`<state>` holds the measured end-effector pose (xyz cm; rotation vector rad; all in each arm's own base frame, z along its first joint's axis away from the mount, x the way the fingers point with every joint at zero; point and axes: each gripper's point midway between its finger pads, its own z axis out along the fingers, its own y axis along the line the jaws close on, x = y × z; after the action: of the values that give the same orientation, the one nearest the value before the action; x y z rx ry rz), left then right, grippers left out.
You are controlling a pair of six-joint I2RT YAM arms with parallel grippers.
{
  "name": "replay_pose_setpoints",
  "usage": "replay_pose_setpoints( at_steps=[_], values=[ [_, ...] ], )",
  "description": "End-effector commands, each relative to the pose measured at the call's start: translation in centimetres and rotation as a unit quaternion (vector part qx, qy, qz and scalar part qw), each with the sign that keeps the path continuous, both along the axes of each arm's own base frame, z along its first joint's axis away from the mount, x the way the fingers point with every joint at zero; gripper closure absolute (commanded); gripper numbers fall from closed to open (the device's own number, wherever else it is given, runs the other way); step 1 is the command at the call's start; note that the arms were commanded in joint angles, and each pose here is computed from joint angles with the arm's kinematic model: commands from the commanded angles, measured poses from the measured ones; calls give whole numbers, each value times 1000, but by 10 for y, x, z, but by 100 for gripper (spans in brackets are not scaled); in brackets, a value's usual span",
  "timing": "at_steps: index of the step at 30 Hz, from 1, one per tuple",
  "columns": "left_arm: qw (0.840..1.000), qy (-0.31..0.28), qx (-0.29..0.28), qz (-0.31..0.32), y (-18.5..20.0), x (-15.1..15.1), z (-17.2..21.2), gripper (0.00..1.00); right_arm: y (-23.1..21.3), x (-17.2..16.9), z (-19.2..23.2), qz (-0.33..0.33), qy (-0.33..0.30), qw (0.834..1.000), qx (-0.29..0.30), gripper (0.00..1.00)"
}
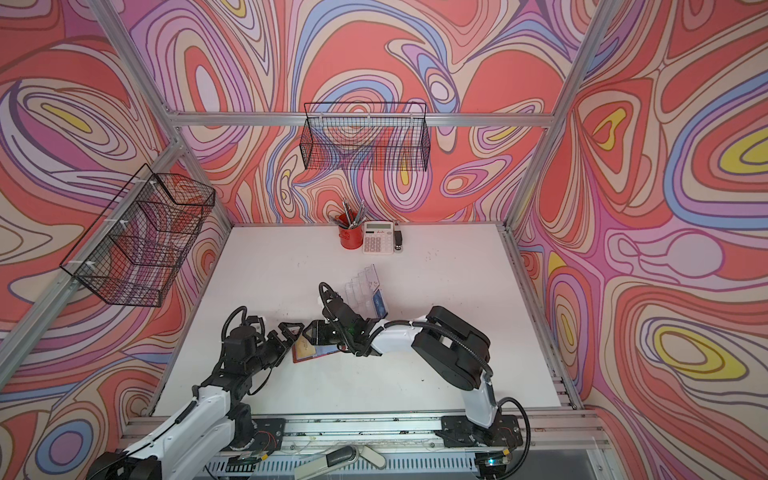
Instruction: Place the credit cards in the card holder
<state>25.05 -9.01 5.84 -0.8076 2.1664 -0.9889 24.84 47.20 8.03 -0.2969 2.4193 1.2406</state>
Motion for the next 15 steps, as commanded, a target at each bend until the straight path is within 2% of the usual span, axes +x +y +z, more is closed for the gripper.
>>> replay_pose_setpoints(
  at_steps=[1, 8, 15],
  values=[
    [1000, 7, 8, 2, 2, 0, -1, 4, 8, -6, -18, -5, 8, 1000, -9, 54],
    [1000, 5, 7, 2, 2, 0, 0, 4, 7, -12, -45, -7, 28, 999, -21, 57],
    [1000, -1, 10, 5, 3, 0, 3, 4, -3, -6, -22, -19, -6, 999, -37, 60]
  ],
)
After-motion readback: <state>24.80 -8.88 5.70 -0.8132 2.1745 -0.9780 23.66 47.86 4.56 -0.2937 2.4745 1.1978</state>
